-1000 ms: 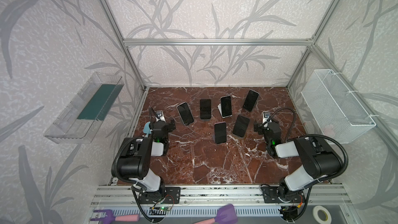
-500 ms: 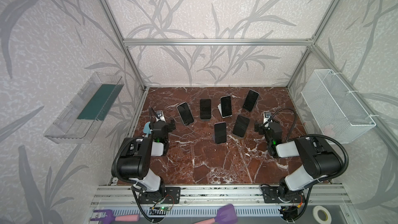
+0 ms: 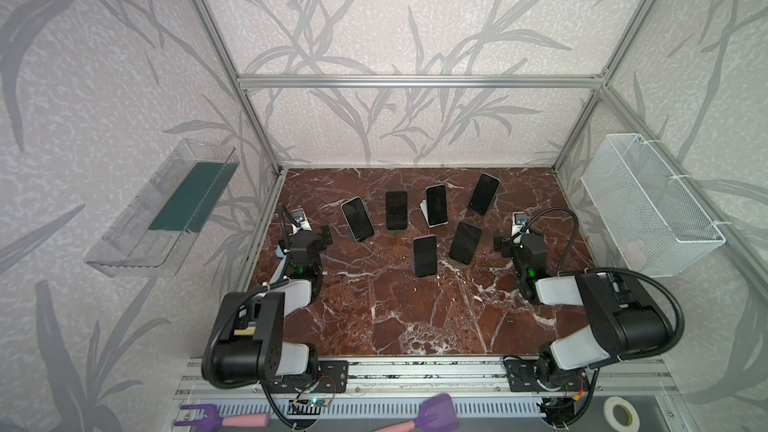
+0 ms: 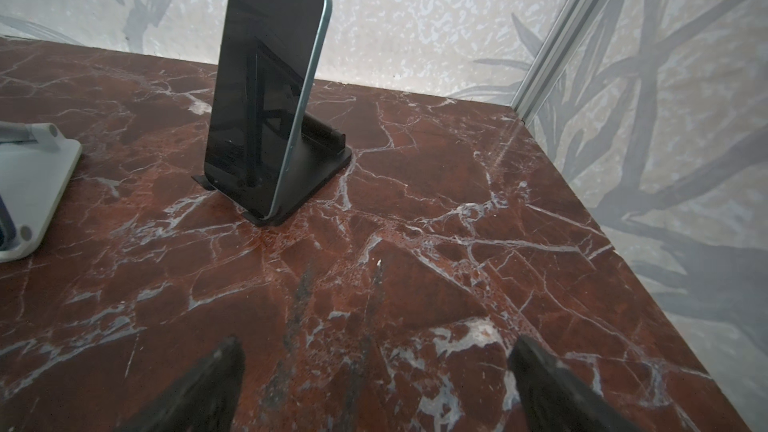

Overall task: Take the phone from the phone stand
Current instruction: 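Reach the left gripper toward the standing phone while the right arm rises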

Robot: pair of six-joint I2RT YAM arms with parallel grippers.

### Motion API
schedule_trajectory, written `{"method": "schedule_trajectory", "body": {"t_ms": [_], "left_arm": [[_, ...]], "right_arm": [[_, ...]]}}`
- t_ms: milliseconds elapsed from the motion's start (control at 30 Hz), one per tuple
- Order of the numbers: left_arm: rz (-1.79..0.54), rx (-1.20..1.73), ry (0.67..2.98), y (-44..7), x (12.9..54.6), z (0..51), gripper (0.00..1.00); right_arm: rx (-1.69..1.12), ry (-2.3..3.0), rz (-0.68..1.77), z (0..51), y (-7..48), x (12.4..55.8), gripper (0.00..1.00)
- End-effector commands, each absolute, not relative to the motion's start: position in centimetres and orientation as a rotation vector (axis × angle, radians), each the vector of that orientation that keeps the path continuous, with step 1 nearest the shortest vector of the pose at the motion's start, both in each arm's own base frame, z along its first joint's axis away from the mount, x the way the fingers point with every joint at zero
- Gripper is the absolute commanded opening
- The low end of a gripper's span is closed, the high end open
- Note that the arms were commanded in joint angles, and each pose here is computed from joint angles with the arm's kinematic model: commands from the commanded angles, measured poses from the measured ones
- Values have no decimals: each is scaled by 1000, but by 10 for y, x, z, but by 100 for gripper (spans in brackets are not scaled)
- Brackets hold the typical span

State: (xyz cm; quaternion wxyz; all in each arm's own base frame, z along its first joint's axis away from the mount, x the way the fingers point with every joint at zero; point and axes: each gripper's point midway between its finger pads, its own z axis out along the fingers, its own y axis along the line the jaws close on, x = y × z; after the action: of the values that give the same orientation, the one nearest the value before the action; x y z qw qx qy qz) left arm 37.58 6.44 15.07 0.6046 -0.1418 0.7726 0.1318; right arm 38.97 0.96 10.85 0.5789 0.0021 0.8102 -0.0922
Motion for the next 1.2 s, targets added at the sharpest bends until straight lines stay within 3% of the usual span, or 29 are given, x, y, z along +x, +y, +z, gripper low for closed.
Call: {"method": "schedule_trajectory", "body": {"t_ms": [0, 167, 367, 500, 567, 667, 867, 967, 1167], "left_arm": [[307, -331, 1787, 64, 372, 186, 99], [238, -374, 1787, 60, 357, 244, 99], [70, -599, 1718, 62, 327, 275, 99], [-22, -450, 1720, 40, 317, 293, 99], [-70, -557, 1615, 48, 307, 306, 99], [-112, -671, 1500, 59, 290, 322, 99], [-226, -505, 1645, 25, 305, 343, 99], [-255, -441, 1644, 16, 309, 350, 91], [-239, -597, 1806, 17, 314, 332, 76]], "right_arm": [[74, 1881, -267, 152, -1, 393, 99], [183, 1808, -312, 208, -18, 380, 99], [280, 1834, -322, 232, -29, 365, 99], [496, 1798, -168, 221, -37, 357, 99], [468, 1808, 2, 215, -26, 361, 99], [435, 1810, 28, 216, -24, 359, 99], [457, 1820, 90, 224, -19, 356, 91], [453, 1860, 97, 218, -16, 357, 90], [452, 1863, 118, 210, -14, 350, 91]]}}
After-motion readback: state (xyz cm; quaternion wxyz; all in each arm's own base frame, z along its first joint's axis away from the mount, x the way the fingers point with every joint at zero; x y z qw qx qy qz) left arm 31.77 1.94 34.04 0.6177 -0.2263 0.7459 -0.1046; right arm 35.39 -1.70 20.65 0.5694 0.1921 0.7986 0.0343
